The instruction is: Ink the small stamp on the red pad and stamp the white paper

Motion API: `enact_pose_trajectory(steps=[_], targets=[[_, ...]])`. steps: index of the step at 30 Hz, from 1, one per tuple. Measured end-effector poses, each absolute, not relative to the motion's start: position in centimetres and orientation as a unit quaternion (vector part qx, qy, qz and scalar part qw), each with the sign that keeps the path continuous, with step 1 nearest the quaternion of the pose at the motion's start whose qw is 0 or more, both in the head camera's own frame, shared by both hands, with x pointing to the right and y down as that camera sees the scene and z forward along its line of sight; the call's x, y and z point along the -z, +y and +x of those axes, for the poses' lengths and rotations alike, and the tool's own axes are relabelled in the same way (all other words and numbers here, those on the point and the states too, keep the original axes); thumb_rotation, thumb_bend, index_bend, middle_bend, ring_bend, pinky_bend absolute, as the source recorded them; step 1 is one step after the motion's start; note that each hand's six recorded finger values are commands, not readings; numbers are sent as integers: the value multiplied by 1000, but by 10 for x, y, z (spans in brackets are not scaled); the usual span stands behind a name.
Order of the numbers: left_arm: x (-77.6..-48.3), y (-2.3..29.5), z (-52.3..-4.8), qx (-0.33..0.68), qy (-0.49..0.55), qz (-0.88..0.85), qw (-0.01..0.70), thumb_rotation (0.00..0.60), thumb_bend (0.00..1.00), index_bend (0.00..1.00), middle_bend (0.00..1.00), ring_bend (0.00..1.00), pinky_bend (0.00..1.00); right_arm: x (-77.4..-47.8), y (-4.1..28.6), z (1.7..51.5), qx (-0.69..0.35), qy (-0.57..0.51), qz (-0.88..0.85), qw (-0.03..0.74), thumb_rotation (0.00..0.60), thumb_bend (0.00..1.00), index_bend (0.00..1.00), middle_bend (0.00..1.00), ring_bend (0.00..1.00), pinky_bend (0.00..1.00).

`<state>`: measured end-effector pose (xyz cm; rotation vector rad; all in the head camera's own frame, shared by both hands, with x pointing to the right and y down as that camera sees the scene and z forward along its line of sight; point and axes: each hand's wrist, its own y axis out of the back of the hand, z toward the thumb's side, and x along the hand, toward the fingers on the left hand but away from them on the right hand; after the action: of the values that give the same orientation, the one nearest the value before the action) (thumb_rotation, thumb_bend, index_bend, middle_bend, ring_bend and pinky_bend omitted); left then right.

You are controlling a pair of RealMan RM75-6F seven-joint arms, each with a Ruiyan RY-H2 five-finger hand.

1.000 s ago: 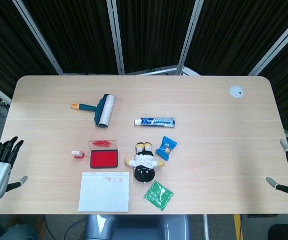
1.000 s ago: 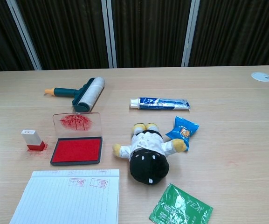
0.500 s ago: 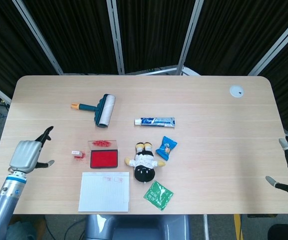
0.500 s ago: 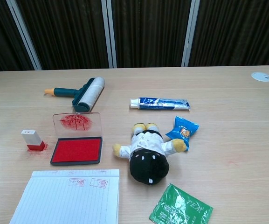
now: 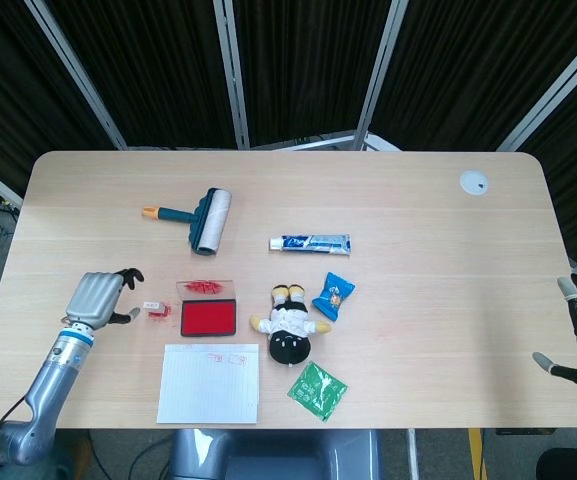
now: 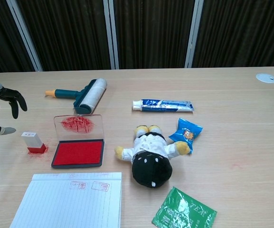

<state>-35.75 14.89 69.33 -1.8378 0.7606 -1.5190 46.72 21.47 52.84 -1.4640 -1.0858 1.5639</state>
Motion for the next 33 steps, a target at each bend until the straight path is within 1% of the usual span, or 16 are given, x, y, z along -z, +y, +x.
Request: enact_pose_trajectory(steps=[3,5,7,10,12,20,26,33], targets=[[-699,151,-355,580,279,-698,313,600,248,331,428,844,895,-529,215,468,-609,-421,-567,361,600,0,0,0,0,0],[-703,153,-353,583,272,-699,312,600,253,335,452,874,902,-530,214,468,-610,-421,-568,359,600,0,0,0,0,0],[-706,154,-351,583,267,-701,312,600,253,334,473,926,940,-530,214,469,-610,-420,-568,358,600,0,0,0,0,0],[-709,156,-348,584,260,-701,315,600,252,331,468,969,990,-531,214,469,-611,-419,-568,358,600,0,0,0,0,0],[-710,157,-346,584,258,-700,320,600,251,332,469,984,1000,-531,214,469,-611,-420,-568,358,600,0,0,0,0,0],[-713,159,-341,580,254,-699,332,600,254,340,474,989,1000,-531,214,470,-612,-420,-568,357,600,0,0,0,0,0],[-716,158,-338,578,249,-699,340,600,321,384,478,989,1000,-531,214,470,-612,-419,-568,357,600,0,0,0,0,0],[-723,161,-334,575,233,-700,353,600,342,404,478,987,1000,-532,213,471,-614,-419,-566,356,600,0,0,0,0,0]])
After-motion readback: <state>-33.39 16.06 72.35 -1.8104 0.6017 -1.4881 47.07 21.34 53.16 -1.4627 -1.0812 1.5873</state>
